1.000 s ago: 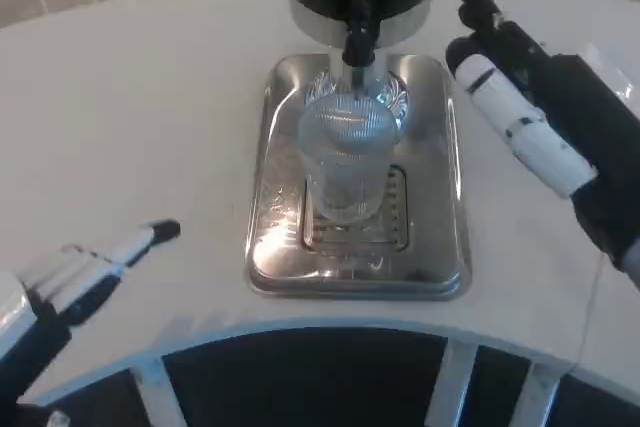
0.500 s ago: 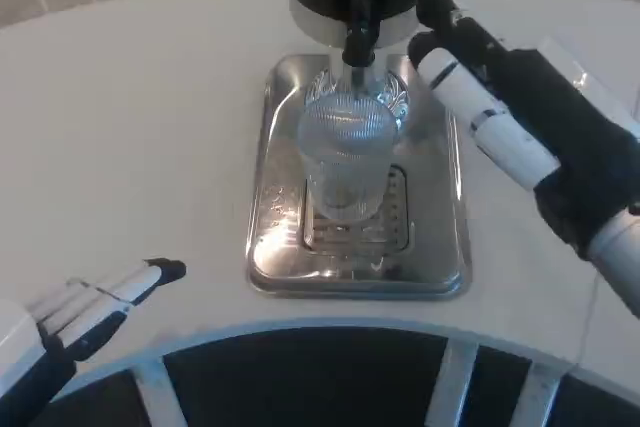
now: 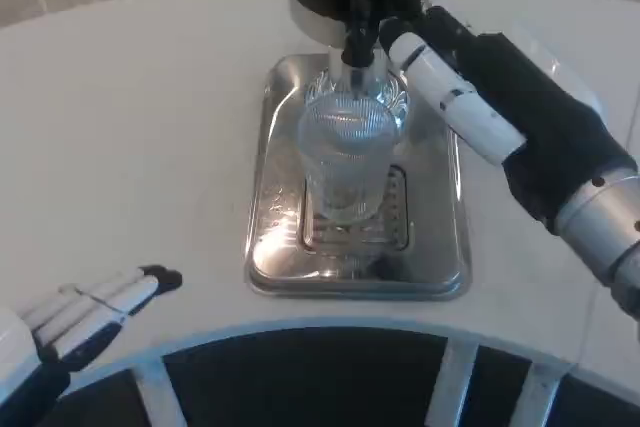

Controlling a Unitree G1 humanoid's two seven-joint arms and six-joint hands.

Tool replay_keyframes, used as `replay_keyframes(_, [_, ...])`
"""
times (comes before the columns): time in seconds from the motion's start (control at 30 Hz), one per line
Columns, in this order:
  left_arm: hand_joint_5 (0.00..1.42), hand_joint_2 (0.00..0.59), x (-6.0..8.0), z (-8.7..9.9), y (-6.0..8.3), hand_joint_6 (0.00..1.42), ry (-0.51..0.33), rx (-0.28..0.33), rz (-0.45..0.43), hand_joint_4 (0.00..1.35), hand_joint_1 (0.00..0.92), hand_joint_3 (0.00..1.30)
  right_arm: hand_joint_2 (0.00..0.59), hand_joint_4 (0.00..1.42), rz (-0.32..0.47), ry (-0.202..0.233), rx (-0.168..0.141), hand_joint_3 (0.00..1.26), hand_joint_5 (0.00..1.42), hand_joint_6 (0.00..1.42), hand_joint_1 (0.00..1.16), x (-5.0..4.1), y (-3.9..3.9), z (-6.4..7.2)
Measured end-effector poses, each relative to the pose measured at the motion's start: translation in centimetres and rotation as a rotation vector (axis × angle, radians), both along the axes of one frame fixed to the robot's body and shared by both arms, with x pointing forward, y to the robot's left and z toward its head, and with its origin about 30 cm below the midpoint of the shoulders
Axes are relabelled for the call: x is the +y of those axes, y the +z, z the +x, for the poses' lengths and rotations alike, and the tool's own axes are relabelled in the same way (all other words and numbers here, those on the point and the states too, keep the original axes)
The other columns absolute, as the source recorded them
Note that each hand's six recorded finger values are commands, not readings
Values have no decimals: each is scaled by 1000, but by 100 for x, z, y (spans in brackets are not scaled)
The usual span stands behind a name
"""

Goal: Grasp the cup under the faucet to collect the drink, then remove the cup.

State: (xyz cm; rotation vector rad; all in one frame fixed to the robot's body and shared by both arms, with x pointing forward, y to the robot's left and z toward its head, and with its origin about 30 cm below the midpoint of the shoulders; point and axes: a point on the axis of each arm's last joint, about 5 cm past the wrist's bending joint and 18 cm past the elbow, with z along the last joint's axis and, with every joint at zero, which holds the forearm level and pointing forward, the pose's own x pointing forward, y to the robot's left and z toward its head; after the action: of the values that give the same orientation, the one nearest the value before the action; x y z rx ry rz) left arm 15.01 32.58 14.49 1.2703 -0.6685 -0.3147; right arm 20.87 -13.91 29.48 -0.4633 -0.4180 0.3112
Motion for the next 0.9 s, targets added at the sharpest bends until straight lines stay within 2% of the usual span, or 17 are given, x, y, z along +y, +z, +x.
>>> replay_keyframes(0.13, [155,75,17,-19,4,293,4,7,15,65,17,127,477,0,-1,17,-7,0,0,1,51,40,7,5])
replay_keyframes(0.23, [154,72,-33,59,80,292,0,-11,33,65,16,127,477,0,-9,32,-6,0,0,1,51,80,14,37])
replay_keyframes(0.4, [154,71,-64,50,131,291,-8,-12,27,65,9,127,478,0,-15,34,-12,0,0,1,50,104,37,73])
replay_keyframes(0.77, [153,71,54,-73,155,290,36,13,31,65,4,127,478,0,-53,63,2,0,0,0,33,182,67,163])
replay_keyframes(0.9, [153,71,78,-69,148,290,46,21,31,65,4,127,467,0,-91,71,-9,0,0,0,4,210,91,169])
